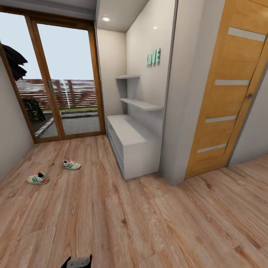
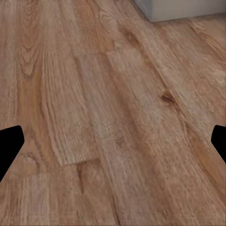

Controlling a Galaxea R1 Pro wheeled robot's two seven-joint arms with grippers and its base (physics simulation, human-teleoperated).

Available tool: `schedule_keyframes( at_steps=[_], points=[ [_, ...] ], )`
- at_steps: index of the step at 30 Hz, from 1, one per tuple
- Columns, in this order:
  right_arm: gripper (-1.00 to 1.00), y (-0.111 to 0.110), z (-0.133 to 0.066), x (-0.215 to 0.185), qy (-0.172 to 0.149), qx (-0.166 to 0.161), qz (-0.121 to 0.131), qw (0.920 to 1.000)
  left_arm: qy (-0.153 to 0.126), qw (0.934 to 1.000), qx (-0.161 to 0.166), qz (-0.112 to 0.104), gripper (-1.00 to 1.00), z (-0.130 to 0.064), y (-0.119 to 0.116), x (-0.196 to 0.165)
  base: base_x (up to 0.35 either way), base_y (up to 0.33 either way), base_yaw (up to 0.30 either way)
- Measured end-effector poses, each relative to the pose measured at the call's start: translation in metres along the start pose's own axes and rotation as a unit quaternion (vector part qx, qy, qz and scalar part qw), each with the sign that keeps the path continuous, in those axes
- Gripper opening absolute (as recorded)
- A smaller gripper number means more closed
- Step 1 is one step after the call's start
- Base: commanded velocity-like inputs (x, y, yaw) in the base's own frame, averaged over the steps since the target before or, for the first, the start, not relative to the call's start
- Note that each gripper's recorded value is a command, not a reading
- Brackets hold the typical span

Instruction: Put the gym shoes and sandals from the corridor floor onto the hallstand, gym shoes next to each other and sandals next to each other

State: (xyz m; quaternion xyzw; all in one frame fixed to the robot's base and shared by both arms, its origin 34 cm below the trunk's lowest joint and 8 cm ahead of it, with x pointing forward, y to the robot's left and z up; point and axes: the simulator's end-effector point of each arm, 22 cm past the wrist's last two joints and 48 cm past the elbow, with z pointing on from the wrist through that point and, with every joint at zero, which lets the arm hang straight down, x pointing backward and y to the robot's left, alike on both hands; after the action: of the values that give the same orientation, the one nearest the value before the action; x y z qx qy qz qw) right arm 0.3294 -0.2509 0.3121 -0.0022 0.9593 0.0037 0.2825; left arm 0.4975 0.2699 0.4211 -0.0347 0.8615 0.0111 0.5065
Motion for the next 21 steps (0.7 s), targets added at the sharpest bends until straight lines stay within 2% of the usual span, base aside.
schedule_keyframes(
  at_steps=[8,21],
  points=[
    [1.00,-0.0002,0.0000,0.0000,0.000,0.001,0.001,1.0000,0.001,1.0000,0.000,0.000,1.00,-0.0001,-0.0003,0.0007,0.345,0.000,0.036],
    [1.00,-0.0002,-0.0001,0.0056,0.007,0.001,0.001,1.0000,0.008,1.0000,0.000,0.000,1.00,-0.0003,-0.0001,0.0067,0.337,0.000,0.185]
  ],
)
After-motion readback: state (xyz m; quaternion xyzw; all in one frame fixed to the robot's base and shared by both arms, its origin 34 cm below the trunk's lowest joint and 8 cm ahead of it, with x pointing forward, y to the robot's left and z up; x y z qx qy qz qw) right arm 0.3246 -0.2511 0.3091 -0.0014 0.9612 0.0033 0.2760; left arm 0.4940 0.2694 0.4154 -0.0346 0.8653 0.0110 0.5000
